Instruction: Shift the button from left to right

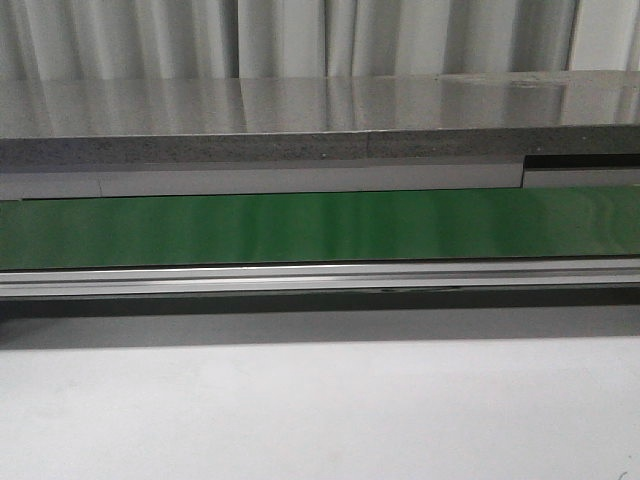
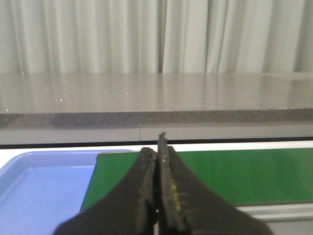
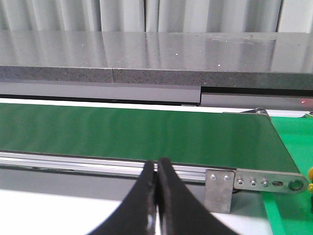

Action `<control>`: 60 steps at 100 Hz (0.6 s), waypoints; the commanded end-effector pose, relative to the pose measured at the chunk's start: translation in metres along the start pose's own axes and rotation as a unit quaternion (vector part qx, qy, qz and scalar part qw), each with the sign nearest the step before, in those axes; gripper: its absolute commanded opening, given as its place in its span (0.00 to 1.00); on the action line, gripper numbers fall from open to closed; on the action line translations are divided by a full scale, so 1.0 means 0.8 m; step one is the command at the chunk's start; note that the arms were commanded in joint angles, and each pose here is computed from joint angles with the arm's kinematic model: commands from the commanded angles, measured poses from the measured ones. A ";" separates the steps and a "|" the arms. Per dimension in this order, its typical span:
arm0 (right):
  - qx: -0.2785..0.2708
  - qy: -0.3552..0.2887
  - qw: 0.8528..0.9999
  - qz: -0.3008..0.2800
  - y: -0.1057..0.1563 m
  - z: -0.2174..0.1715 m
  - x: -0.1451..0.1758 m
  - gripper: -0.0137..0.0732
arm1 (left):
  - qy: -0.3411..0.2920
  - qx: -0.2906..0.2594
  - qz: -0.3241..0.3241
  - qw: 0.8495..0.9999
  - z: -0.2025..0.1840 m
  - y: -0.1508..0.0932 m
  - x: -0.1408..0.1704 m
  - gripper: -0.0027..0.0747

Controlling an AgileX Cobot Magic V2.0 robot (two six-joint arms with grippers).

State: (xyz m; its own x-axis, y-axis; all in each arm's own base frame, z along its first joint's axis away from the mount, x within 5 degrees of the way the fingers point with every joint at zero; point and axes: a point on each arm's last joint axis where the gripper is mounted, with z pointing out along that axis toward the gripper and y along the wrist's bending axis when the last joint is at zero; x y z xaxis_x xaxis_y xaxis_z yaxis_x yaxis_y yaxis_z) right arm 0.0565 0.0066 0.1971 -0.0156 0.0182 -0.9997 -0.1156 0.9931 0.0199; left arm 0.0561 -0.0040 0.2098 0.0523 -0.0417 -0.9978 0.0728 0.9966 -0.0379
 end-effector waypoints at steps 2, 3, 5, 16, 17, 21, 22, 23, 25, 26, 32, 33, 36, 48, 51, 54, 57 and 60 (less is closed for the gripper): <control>0.000 -0.056 0.998 -0.007 0.000 -0.004 -0.017 0.08 | -0.008 0.003 -0.003 1.000 -0.001 0.000 0.014 0.01; 0.000 -0.056 0.998 -0.007 0.000 -0.004 -0.017 0.08 | -0.008 0.003 -0.003 1.000 -0.001 0.000 0.014 0.01; 0.000 -0.056 0.998 -0.007 0.000 -0.004 -0.017 0.08 | -0.008 0.003 -0.003 1.000 -0.001 0.000 0.014 0.01; 0.000 -0.056 0.998 -0.007 0.000 -0.004 -0.017 0.08 | -0.011 0.004 -0.003 1.000 -0.001 0.000 0.013 0.01; 0.000 -0.056 0.998 -0.007 0.000 -0.004 -0.017 0.08 | -0.011 0.004 -0.003 1.000 -0.001 0.000 0.013 0.01; 0.000 -0.056 0.998 -0.007 0.000 -0.004 -0.017 0.08 | -0.011 0.004 -0.003 1.000 -0.001 0.000 0.013 0.01; 0.000 -0.056 0.998 -0.007 0.000 -0.004 -0.017 0.08 | -0.011 0.004 -0.003 1.000 -0.001 0.000 0.013 0.01; 0.000 -0.056 0.998 -0.007 0.000 -0.004 -0.017 0.08 | -0.011 0.004 -0.003 1.000 -0.001 0.000 0.013 0.01; 0.000 -0.056 0.998 -0.007 0.000 -0.004 -0.017 0.08 | -0.011 0.004 -0.003 1.000 -0.001 0.000 0.013 0.01; 0.000 -0.056 0.998 -0.007 0.000 -0.004 -0.017 0.08 | -0.011 0.004 -0.003 1.000 -0.001 0.000 0.013 0.01; 0.000 -0.056 0.998 -0.007 0.000 -0.004 -0.017 0.08 | -0.011 0.004 -0.003 1.000 -0.001 0.000 0.013 0.01; 0.000 -0.056 0.998 -0.007 0.000 -0.004 -0.017 0.08 | -0.011 0.004 -0.003 1.000 -0.001 0.000 0.013 0.01; 0.000 -0.056 0.998 -0.007 0.000 -0.004 -0.017 0.08 | -0.011 0.004 -0.003 1.000 -0.001 0.000 0.013 0.01; 0.000 -0.056 0.998 -0.007 0.000 -0.004 -0.017 0.08 | -0.011 0.004 -0.003 1.000 -0.001 0.000 0.013 0.01; 0.000 -0.056 0.998 -0.007 0.000 -0.004 -0.017 0.08 | -0.011 0.004 -0.003 1.000 -0.001 0.000 0.013 0.01; 0.000 -0.056 0.998 -0.007 0.000 -0.004 -0.017 0.08 | -0.011 0.004 -0.003 1.000 -0.001 0.000 0.013 0.01; 0.000 -0.056 0.998 -0.007 0.000 -0.004 -0.017 0.08 | -0.011 0.004 -0.003 1.000 -0.001 0.000 0.013 0.01; 0.000 -0.056 0.998 -0.007 0.000 -0.004 -0.017 0.08 | -0.011 0.004 -0.003 1.000 -0.001 0.000 0.013 0.01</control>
State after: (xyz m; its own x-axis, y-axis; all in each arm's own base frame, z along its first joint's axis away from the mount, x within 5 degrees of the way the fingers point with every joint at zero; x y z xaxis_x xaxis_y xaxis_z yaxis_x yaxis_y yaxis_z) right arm 0.0565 0.0066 0.1971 -0.0156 0.0182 -0.9997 -0.1156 0.9931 0.0199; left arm 0.0562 -0.0039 0.2067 0.0185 -0.0371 -0.9991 0.0706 0.9969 -0.0357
